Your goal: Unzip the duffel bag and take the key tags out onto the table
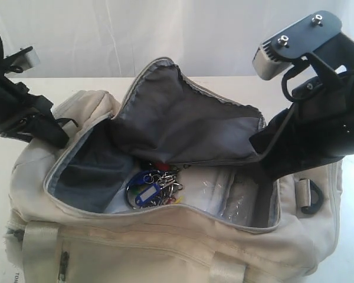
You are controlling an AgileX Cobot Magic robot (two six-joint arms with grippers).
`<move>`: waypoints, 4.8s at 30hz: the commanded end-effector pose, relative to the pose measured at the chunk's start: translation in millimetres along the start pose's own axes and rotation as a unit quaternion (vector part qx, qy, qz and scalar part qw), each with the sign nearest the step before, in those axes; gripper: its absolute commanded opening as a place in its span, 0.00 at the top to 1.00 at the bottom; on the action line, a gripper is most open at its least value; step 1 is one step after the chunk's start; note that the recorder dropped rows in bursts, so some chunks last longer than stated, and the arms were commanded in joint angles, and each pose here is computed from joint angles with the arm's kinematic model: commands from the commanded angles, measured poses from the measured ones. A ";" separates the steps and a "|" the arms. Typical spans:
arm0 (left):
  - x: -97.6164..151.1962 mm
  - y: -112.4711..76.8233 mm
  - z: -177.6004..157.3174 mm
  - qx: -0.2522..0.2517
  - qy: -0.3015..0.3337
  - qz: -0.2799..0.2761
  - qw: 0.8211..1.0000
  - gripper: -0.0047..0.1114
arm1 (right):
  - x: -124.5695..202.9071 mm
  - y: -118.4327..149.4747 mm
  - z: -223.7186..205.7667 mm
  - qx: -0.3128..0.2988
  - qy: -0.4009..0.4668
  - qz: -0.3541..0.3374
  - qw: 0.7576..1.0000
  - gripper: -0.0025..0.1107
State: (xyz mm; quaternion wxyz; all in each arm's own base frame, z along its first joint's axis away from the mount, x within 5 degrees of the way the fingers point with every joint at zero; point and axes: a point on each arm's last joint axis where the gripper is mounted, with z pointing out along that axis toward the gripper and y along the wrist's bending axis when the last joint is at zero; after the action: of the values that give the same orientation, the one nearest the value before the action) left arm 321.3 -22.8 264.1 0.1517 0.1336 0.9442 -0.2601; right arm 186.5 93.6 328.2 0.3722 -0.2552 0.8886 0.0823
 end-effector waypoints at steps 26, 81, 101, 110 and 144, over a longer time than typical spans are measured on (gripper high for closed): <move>55.3 82.5 -108.5 -0.107 -0.106 -0.205 0.967 0.96 | 0.3 -0.7 -0.8 0.002 -0.005 0.004 1.000 0.86; 84.7 -93.2 -40.1 0.063 -0.106 0.201 0.972 0.96 | -34.9 90.4 136.2 -0.194 0.064 -0.064 0.977 0.98; 104.1 -98.2 -26.4 0.079 -0.007 0.156 0.984 0.96 | -101.8 123.2 158.1 -0.160 0.033 -0.039 0.986 0.98; 97.7 -89.9 -58.0 -0.075 -0.015 0.141 0.987 0.96 | -94.1 95.7 197.4 -0.103 0.142 0.052 0.983 0.96; 116.2 -95.9 -94.7 -0.177 -0.092 0.110 0.974 0.96 | -30.1 103.7 284.4 -0.101 0.309 0.009 0.945 0.87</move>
State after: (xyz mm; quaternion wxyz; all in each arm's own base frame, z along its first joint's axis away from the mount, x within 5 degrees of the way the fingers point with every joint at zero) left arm 164.5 -29.1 340.7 0.2819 0.1749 0.9408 -0.0689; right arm 338.5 301.6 168.4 0.1375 -0.2679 0.9421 0.1476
